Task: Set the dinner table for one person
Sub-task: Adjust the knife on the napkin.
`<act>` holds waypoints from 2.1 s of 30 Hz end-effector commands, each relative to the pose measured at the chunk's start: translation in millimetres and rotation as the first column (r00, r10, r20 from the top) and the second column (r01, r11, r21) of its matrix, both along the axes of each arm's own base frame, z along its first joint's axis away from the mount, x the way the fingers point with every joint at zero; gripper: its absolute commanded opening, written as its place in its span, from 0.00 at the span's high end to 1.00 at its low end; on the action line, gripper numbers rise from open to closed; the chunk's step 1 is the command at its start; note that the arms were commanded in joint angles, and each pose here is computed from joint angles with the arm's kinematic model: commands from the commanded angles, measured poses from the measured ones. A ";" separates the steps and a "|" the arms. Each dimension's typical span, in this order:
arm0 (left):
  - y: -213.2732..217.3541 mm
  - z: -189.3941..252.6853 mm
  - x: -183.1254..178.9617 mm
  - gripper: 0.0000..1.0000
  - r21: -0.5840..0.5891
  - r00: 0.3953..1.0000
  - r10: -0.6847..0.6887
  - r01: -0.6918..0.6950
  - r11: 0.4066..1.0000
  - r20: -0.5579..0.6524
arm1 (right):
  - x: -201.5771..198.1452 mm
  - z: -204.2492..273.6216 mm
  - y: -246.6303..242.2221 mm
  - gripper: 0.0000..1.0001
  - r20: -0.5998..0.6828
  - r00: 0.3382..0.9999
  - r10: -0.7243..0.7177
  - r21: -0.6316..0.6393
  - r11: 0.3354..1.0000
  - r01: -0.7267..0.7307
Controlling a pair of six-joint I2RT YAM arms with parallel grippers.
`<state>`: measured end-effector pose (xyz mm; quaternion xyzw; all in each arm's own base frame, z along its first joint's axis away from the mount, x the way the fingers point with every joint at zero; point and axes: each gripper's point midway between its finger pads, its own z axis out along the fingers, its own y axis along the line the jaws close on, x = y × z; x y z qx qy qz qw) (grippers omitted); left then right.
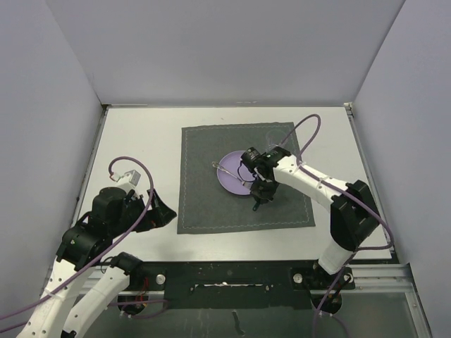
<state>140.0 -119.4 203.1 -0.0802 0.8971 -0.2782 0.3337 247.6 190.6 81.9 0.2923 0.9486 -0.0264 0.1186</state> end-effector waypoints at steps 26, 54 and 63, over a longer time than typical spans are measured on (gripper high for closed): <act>-6.7 23.8 17.9 0.20 -0.029 0.998 0.013 -0.011 0.999 0.060 | 13.0 31.3 -91.4 1.00 0.011 0.659 0.752 -0.045 0.659 -0.751; -5.0 7.5 15.2 0.21 -0.016 1.000 0.022 -0.021 1.000 0.020 | 23.6 -57.4 -84.1 1.00 0.037 0.758 0.652 0.097 0.752 -0.652; -6.1 3.3 16.9 0.21 -0.011 1.000 0.019 -0.019 1.000 0.010 | 28.8 -58.6 -86.4 1.00 0.047 0.763 0.645 0.101 0.757 -0.646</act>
